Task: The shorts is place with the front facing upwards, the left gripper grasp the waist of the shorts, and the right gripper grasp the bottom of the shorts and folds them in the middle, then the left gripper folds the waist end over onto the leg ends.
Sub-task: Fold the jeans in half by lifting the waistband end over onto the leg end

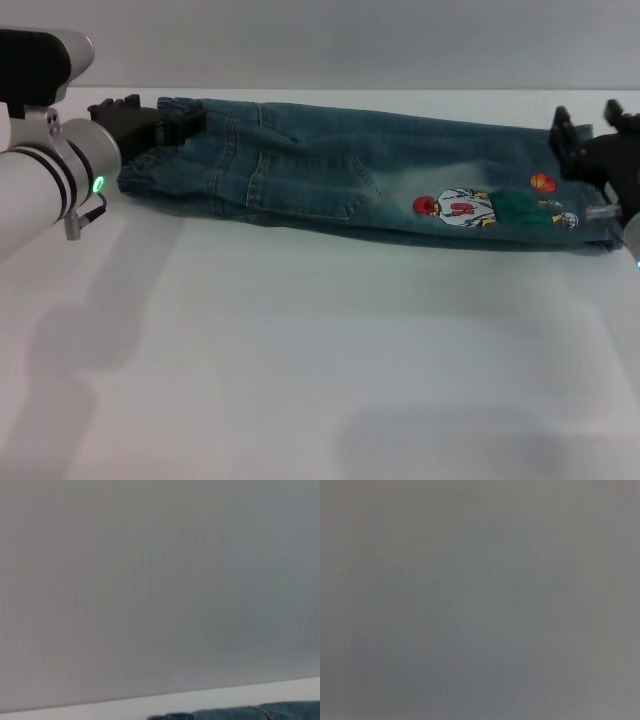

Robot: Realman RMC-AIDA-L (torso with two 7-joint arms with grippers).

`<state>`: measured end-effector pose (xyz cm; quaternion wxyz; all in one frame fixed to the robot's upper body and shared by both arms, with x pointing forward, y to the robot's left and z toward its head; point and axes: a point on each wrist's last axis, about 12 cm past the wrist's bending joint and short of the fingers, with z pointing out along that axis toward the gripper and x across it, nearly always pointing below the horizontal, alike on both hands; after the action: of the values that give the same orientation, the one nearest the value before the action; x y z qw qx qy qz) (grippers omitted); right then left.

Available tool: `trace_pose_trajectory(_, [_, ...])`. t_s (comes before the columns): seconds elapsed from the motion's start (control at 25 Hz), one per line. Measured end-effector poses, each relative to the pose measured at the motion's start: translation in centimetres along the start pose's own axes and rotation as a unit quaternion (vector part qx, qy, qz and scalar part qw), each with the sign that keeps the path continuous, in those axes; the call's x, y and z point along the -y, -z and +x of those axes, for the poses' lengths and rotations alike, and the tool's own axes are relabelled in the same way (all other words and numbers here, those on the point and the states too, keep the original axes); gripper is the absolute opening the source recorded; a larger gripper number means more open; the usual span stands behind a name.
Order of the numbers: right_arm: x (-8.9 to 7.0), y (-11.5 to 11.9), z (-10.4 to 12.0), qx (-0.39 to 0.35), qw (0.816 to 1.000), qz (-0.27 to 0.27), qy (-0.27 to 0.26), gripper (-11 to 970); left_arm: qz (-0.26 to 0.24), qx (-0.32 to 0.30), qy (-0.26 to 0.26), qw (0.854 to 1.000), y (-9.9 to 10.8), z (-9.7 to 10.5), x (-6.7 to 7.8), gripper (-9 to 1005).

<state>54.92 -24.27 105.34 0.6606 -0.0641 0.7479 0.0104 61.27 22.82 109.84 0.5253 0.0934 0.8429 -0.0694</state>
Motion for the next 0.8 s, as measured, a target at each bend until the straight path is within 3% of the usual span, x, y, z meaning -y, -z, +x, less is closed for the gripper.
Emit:
trace_pose_trajectory(0.44, [-2.2, -0.4, 0.8, -0.017, 0.999, -0.046, 0.007, 396, -0.012, -0.041, 0.014, 0.999, -0.2, 0.2, -1.2, 819])
trace_pose_trajectory(0.56, [-2.3, -0.5, 0.9, -0.02, 0.999, -0.048, 0.005, 161, -0.015, -0.066, 0.023, 0.997, -0.2, 0.3, -1.6, 812])
trace_pose_trajectory(0.8, [-2.1, -0.3, 1.2, -0.023, 0.999, -0.046, 0.005, -2, -0.018, -0.102, 0.032, 0.994, -0.1, 0.9, -2.1, 798])
